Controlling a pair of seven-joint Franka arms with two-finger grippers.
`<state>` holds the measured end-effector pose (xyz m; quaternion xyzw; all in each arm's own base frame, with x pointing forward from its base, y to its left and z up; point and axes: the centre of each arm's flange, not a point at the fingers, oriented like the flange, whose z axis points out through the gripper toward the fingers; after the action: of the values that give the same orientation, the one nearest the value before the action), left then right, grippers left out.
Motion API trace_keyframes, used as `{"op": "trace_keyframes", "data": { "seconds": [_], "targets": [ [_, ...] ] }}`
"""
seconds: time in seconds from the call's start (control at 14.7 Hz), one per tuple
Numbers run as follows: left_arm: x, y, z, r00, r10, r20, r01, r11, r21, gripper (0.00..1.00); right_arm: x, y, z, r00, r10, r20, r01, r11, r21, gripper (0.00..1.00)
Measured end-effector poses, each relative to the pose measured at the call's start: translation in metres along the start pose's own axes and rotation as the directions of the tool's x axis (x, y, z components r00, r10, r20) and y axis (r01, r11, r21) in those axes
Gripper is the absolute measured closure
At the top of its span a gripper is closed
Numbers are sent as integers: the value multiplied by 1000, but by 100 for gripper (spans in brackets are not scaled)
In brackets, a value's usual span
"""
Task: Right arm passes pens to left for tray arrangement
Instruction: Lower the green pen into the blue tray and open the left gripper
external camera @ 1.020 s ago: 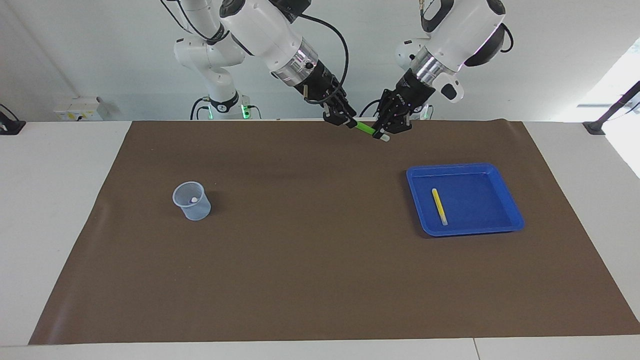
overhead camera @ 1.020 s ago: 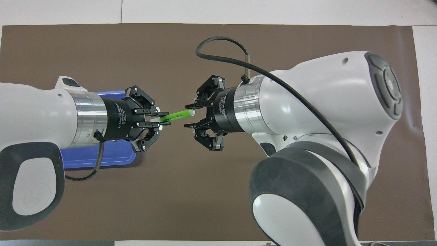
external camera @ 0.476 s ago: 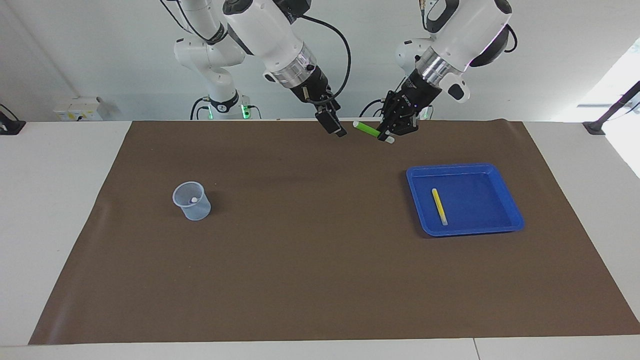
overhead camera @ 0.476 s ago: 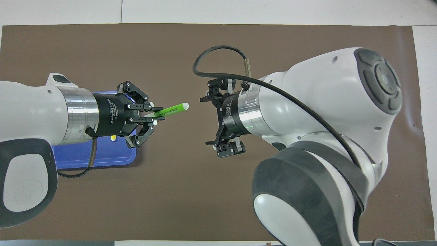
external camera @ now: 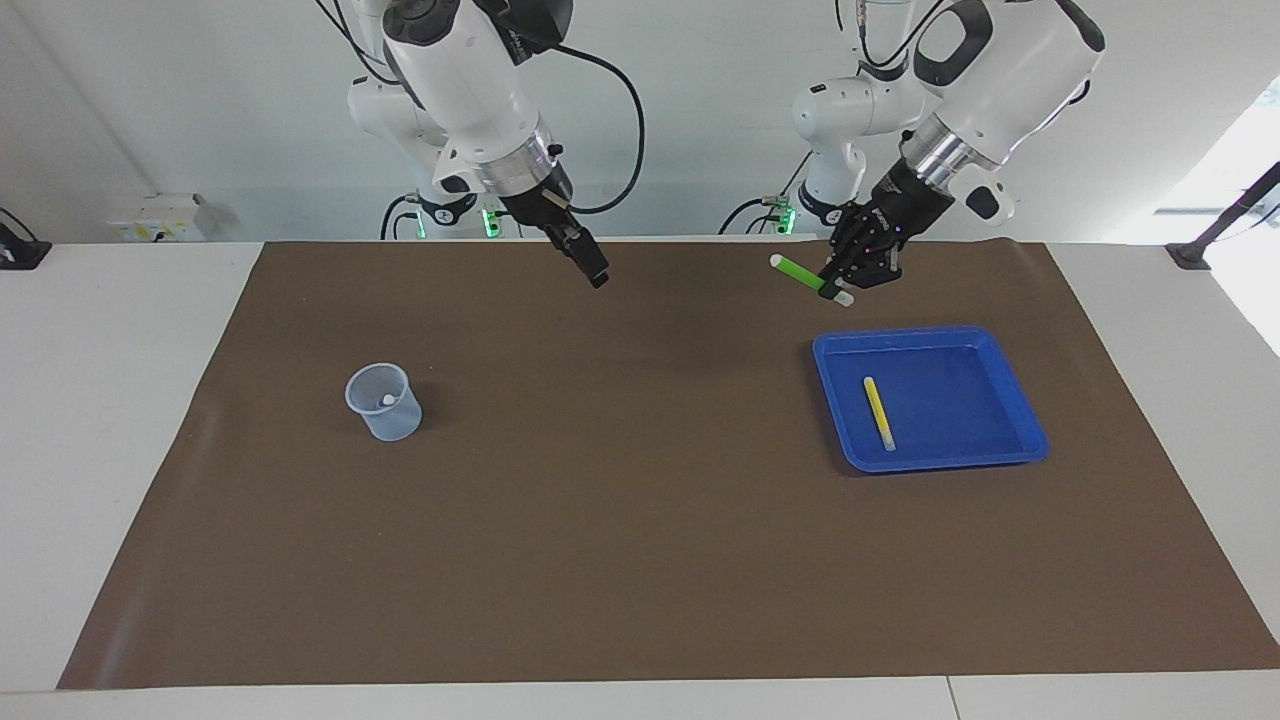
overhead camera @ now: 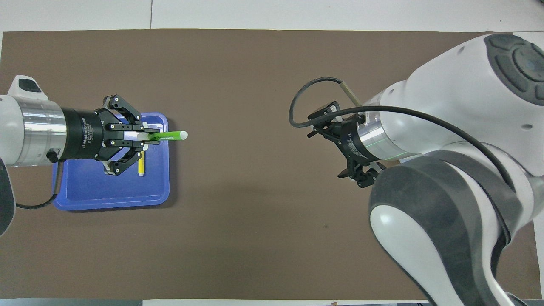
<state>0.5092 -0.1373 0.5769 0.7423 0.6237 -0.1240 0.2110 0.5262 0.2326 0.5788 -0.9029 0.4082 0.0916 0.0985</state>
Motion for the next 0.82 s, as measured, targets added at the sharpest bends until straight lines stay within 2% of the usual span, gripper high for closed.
{"op": "trace_keyframes", "data": {
  "seconds": [0.2, 0.41, 0.61, 0.82],
  "targets": [
    [53, -5, -9, 985, 175, 1, -175, 984, 27, 81, 36, 34, 17, 967, -249, -50, 243, 964, -104, 0],
    [93, -17, 1, 919, 394, -3, -393, 917, 72, 81, 84, 70, 26, 880, -470, -73, 446, 868, -217, 0],
    [141, -28, 13, 809, 588, -3, -581, 799, 154, 81, 119, 87, 37, 758, -646, -87, 595, 740, -314, 0],
    [182, -25, 38, 673, 739, 27, -719, 645, 259, 81, 145, 96, 57, 619, -782, -74, 699, 592, -400, 0]
  ]
}}
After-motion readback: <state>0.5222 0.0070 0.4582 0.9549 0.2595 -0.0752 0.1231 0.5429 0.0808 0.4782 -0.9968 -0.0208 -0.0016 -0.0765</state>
